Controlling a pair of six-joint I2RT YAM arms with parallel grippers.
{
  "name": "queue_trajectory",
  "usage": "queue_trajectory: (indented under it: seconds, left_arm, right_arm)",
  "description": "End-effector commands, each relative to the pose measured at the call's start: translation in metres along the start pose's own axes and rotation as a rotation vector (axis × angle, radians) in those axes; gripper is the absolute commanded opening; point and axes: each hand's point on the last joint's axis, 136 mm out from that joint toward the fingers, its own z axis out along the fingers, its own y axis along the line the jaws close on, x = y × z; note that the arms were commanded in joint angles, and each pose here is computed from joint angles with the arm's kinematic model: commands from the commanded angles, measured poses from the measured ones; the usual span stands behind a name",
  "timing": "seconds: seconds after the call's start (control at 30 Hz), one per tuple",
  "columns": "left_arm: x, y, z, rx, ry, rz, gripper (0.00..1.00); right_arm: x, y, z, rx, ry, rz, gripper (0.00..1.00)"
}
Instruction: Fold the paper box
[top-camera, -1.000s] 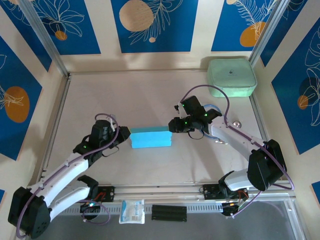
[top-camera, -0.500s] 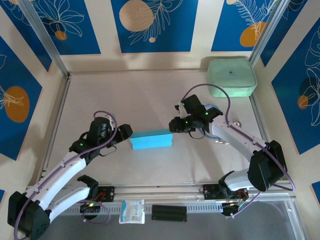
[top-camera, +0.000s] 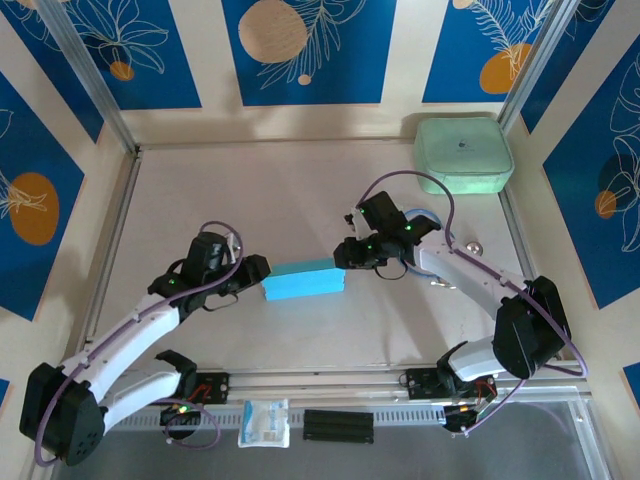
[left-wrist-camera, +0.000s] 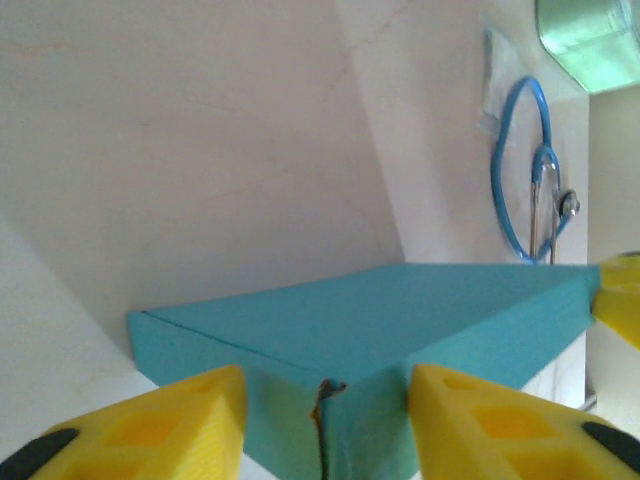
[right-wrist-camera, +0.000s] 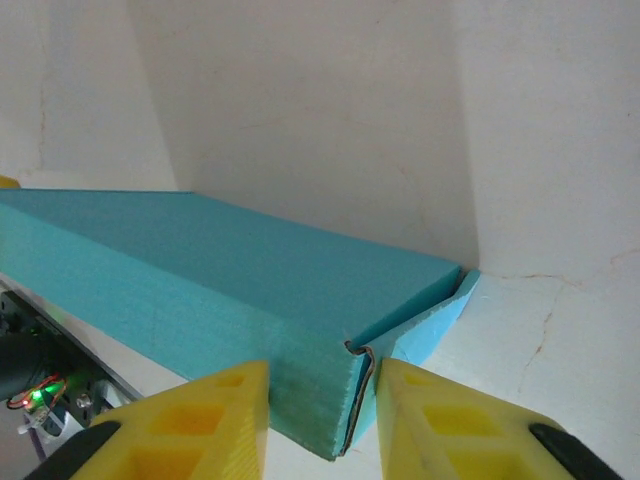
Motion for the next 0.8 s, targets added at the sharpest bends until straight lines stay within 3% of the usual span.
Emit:
queue_trajectory:
  seconds: [0.0,0.13,0.27,0.37,0.47,0.67,0.77]
  left_arm:
    - [0.04,0.011,-0.002,0.004,0.121,-0.046,0.42]
    - [0.069,0.017,-0.013,0.012,0.133,-0.059,0.46]
    - [0.072,0.031,-0.029,-0.06,0.082,-0.005,0.7]
    - [0.065,0.04,-0.035,-0.138,0.056,0.047,0.81]
    - [0.072,0.05,-0.025,-0.201,0.122,0.061,0.86]
    - [0.086,0.046,0.01,-0.148,0.22,0.111,0.89]
    - [0.084,0.04,0.025,-0.119,0.224,0.142,0.9]
  right_arm:
    - [0.05,-0.002,0.003,0.047,0.111,-0.004,0.31]
    - [0.101,-0.006,-0.002,0.096,0.158,-0.003,0.32]
    - [0.111,-0.018,-0.019,0.141,0.111,0.03,0.39]
    - [0.095,-0.019,-0.026,0.121,0.033,0.053,0.56]
    - [0.088,-0.021,-0.018,0.079,0.027,0.115,0.69]
    - [0.094,-0.019,0.02,0.003,0.093,0.164,0.71]
    - [0.095,-0.012,0.042,-0.017,0.139,0.159,0.65]
